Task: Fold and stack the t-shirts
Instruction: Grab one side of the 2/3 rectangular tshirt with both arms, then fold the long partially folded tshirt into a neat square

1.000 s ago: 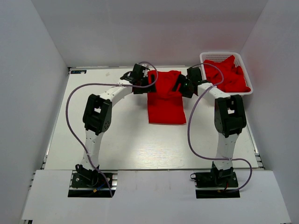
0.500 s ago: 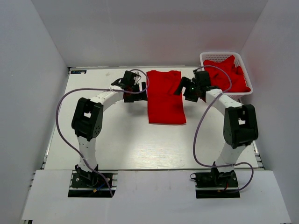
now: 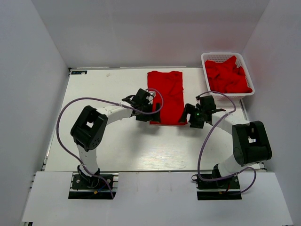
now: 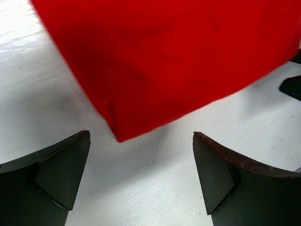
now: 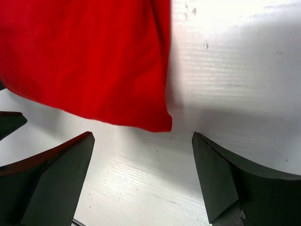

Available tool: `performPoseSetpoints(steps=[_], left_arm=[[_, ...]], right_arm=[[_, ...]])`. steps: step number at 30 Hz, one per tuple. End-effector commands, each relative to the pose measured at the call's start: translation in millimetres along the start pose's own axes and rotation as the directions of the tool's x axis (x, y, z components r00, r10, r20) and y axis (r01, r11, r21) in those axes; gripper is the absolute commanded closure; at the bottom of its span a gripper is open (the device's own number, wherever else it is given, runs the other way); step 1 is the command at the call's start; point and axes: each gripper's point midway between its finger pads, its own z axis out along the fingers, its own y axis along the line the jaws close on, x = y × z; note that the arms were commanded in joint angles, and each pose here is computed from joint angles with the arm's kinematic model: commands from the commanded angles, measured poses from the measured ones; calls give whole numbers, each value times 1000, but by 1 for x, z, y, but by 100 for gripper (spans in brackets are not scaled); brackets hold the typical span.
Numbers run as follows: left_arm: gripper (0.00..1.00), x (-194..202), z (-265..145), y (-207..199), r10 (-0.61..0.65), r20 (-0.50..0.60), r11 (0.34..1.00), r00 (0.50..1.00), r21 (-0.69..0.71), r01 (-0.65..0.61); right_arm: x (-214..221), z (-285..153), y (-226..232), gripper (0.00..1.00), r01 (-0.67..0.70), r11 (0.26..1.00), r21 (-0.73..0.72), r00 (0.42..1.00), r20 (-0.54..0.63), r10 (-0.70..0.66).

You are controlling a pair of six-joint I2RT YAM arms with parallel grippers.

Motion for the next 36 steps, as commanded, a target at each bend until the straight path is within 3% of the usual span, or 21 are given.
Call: performPoseSetpoints(steps=[1,3,14,16,17,20,21,22,27,29,31,32,34,35,36], left_arm=[[0,-7,-2,-10,5,30,999,1000,33,-6],[3,1,2,-4,-1,7,1000,1000,11,1],[42,13,23,8,7,-47,1000,999,-14,-7],[50,19,29,12,2,-66,1000,998,-23,-3],[64,19,29,12,14,-67,1000,998,-22,-15],[89,28,31,11,11,-88,1000,996,0,-11],[100,37,31,12,7,-111,1000,994,8,-6],[100,38,31,10,7,-116,1000,993,20,-5],[100,45,8,-5,32,-103,998,994,64,-26],[100,61,-11,-17,38,-124,996,992,91,-27],[100,90,-24,-20,25,-183,997,983,80,-10],[100,104,-39,-25,24,-206,995,978,101,-3],[100,123,-54,-38,22,-248,990,968,143,14],[100,126,-65,-45,37,-243,986,969,165,4],[100,136,-74,-43,36,-283,989,959,148,7]], right_arm=[[-14,0,15,10,57,995,-76,997,53,-53],[-13,3,12,10,52,996,-74,998,49,-49],[-6,21,-1,10,29,999,-40,999,15,-29],[-4,25,-3,15,28,999,-38,1000,3,-28],[-4,26,-3,34,26,999,-41,1000,3,-26],[3,26,1,70,25,997,-73,999,-20,-27],[7,24,2,94,20,997,-80,999,-29,-22],[8,20,4,100,25,996,-91,999,-25,-27],[26,-1,8,100,42,992,-116,999,-24,-45],[35,-17,12,100,53,990,-128,998,-12,-55],[70,-25,-4,100,7,996,-84,996,-90,-15],[72,-39,1,100,15,995,-97,999,-50,-19],[102,-51,-9,100,-24,998,-61,991,-132,16],[97,-67,2,100,-1,995,-98,997,-71,-6],[117,-77,-4,100,-34,997,-64,990,-136,25]])
